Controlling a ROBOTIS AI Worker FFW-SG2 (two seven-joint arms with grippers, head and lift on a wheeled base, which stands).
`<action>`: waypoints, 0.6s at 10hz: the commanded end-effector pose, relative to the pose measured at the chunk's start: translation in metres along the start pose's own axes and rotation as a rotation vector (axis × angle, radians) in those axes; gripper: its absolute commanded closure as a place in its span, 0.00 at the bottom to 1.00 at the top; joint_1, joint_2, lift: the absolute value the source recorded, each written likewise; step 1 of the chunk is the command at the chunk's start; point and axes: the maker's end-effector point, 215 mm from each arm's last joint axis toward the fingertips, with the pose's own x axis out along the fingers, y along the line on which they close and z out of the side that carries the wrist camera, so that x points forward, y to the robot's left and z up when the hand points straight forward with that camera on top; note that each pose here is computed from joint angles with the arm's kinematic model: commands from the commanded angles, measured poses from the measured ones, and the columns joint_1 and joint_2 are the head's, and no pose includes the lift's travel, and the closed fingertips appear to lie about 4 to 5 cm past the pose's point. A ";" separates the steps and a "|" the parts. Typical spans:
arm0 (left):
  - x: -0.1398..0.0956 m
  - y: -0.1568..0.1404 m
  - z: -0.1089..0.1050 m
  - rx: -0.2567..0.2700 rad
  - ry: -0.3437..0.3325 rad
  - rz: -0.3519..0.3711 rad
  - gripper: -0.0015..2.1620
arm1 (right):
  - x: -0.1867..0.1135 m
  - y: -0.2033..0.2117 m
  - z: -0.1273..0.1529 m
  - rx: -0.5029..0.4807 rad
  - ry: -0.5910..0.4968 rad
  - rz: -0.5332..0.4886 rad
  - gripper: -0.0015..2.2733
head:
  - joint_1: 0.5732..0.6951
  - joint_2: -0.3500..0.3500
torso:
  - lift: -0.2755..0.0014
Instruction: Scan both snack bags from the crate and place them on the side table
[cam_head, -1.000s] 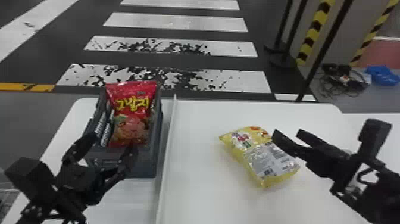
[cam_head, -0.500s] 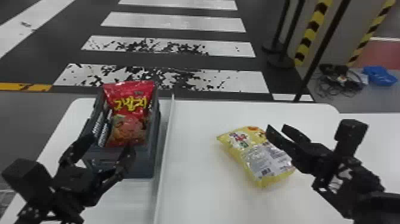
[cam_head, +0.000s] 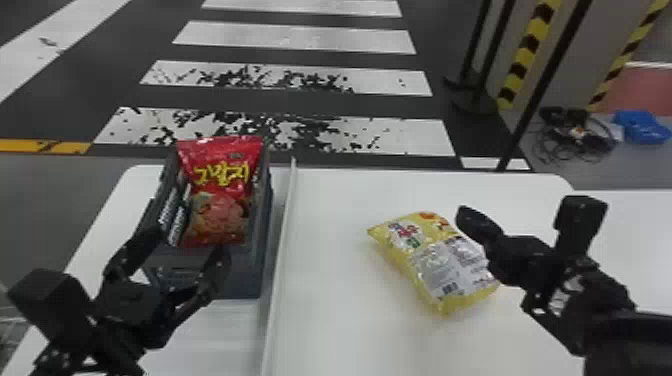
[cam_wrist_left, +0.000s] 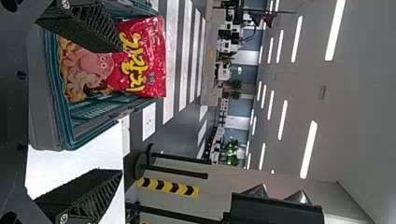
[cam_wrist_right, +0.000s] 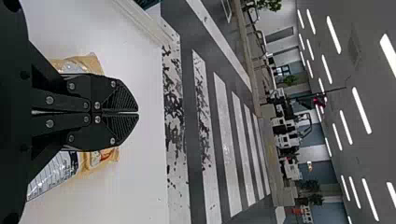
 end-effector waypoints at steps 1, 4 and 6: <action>0.001 -0.002 0.001 0.000 -0.002 -0.005 0.04 | 0.012 -0.016 -0.008 -0.007 0.027 -0.024 0.99 | 1.00 0.43 | 0.65; 0.002 -0.003 -0.001 0.002 0.004 -0.009 0.04 | 0.034 -0.008 -0.020 -0.019 0.071 0.023 0.99 | 1.00 0.42 | 0.65; 0.005 -0.002 0.000 0.004 0.005 -0.010 0.04 | 0.046 -0.001 -0.030 -0.036 0.109 0.062 0.99 | 1.00 0.44 | 0.65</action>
